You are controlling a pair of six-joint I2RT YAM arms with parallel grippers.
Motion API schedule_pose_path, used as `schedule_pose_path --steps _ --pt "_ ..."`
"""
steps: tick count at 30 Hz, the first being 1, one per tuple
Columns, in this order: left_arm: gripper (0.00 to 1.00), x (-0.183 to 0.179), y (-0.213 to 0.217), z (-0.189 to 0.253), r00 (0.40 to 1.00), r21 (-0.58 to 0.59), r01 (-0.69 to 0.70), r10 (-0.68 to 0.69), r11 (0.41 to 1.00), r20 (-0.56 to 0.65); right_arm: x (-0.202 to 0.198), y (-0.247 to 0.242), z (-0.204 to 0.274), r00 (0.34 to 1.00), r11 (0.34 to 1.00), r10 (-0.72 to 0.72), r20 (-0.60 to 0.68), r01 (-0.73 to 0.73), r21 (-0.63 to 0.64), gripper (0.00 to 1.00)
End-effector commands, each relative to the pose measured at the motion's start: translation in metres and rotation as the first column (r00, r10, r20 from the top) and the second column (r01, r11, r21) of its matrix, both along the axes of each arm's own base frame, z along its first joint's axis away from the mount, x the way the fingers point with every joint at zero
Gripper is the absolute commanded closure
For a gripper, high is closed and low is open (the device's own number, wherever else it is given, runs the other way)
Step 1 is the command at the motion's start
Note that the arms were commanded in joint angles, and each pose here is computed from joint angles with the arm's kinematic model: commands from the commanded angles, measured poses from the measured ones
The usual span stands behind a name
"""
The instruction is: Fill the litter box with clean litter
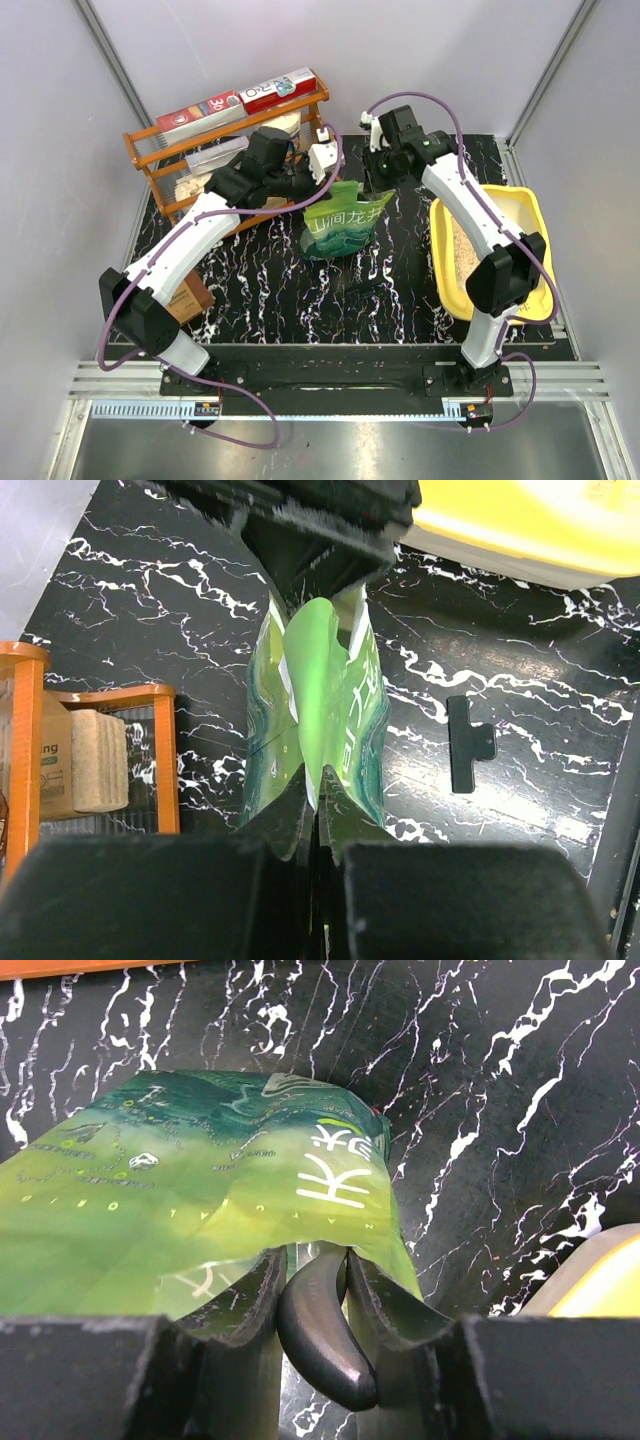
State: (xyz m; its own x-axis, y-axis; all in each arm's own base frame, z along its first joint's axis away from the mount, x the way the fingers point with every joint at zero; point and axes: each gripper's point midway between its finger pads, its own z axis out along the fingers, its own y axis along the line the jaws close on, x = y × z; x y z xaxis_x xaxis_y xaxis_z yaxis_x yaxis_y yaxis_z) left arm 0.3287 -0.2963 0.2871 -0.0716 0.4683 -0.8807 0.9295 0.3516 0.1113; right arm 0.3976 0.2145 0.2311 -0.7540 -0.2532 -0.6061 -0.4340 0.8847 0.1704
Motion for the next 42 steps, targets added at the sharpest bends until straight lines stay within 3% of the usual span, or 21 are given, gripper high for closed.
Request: schedule_pose_path --steps 1,8,13,15,19,29,34,42 --pt "1.0 -0.01 -0.01 0.068 0.989 -0.168 0.067 -0.043 0.983 0.142 0.02 -0.016 0.019 0.973 0.988 -0.141 0.184 0.15 -0.036 1.0" --pt "1.0 -0.012 -0.013 0.064 0.991 -0.186 0.074 -0.051 0.98 0.126 0.008 -0.007 -0.029 0.98 0.982 -0.19 0.056 0.19 0.008 1.0" --pt "1.0 -0.008 -0.017 0.061 0.99 -0.186 0.08 -0.057 0.979 0.125 -0.018 0.026 -0.045 0.991 0.98 -0.099 -0.094 0.114 0.165 1.0" --pt "1.0 -0.005 -0.018 0.061 0.99 -0.18 0.079 -0.056 0.98 0.133 -0.017 0.034 -0.044 0.992 0.971 -0.085 -0.098 0.105 0.217 1.0" --pt "1.0 -0.002 -0.019 0.059 0.989 -0.163 0.071 -0.048 0.984 0.14 -0.025 0.049 -0.04 0.977 0.907 -0.062 -0.204 0.14 0.397 1.0" --pt "1.0 -0.003 -0.017 0.048 0.988 -0.104 0.064 -0.049 0.993 0.144 -0.007 0.022 0.016 0.976 0.697 -0.002 -0.22 0.159 0.7 1.0" --pt "1.0 -0.001 -0.009 0.044 0.984 -0.052 0.055 -0.045 0.997 0.174 -0.009 0.003 0.053 0.974 0.599 0.069 -0.216 0.133 0.79 1.0" --pt "1.0 -0.013 0.003 0.044 0.964 -0.001 0.1 -0.097 0.995 0.249 -0.037 -0.01 0.076 0.968 0.563 0.178 -0.174 0.045 0.825 1.0"
